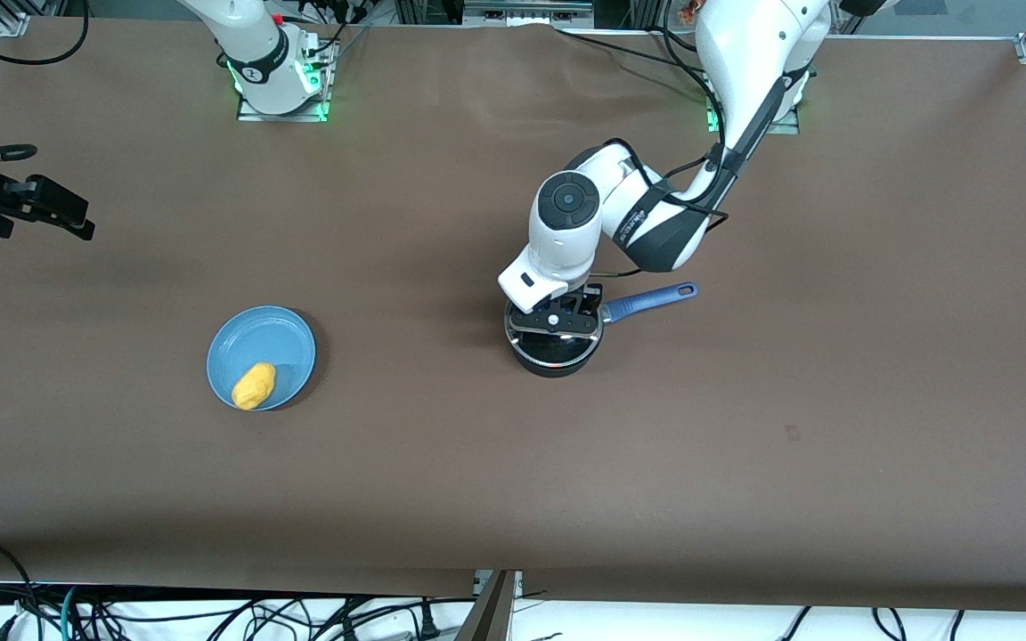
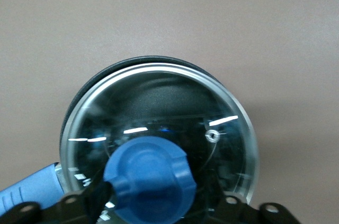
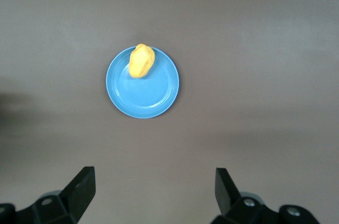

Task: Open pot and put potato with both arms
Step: 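Close the left gripper on the blue lid knob, then lift the lid with the left gripper while the right gripper reaches the potato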

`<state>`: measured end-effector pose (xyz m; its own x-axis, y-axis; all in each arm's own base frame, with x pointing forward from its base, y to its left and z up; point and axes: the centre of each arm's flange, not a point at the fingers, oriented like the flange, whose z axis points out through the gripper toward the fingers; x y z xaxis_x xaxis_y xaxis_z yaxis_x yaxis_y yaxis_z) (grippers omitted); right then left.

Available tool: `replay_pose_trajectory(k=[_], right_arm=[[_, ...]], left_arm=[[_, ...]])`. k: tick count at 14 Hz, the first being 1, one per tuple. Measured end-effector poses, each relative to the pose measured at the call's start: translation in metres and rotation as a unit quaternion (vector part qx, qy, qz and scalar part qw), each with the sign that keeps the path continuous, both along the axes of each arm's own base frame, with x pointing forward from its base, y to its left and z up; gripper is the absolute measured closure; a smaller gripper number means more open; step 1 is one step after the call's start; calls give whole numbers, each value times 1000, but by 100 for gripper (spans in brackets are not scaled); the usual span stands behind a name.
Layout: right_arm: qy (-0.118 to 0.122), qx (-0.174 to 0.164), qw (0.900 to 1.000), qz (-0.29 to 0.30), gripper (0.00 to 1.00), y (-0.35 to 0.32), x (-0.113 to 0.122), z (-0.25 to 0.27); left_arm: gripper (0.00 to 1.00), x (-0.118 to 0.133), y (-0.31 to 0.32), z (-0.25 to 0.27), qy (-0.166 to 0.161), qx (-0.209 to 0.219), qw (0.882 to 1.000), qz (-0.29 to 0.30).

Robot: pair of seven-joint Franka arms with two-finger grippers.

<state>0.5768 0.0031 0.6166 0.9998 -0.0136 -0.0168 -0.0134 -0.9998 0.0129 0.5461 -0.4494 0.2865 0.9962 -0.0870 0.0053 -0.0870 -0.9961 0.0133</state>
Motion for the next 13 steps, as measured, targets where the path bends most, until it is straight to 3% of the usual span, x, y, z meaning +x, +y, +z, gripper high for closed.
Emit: replay_pose_trajectory(k=[3,13], right_arm=[[8,1,1000,0,0,1,-1,-2],[14,12,1000,0,0,3,1,-7]], left_arm=[[43,0,-1,0,-1,-1,1000,-1],[43,5,5,20,-4,2,1000,5]])
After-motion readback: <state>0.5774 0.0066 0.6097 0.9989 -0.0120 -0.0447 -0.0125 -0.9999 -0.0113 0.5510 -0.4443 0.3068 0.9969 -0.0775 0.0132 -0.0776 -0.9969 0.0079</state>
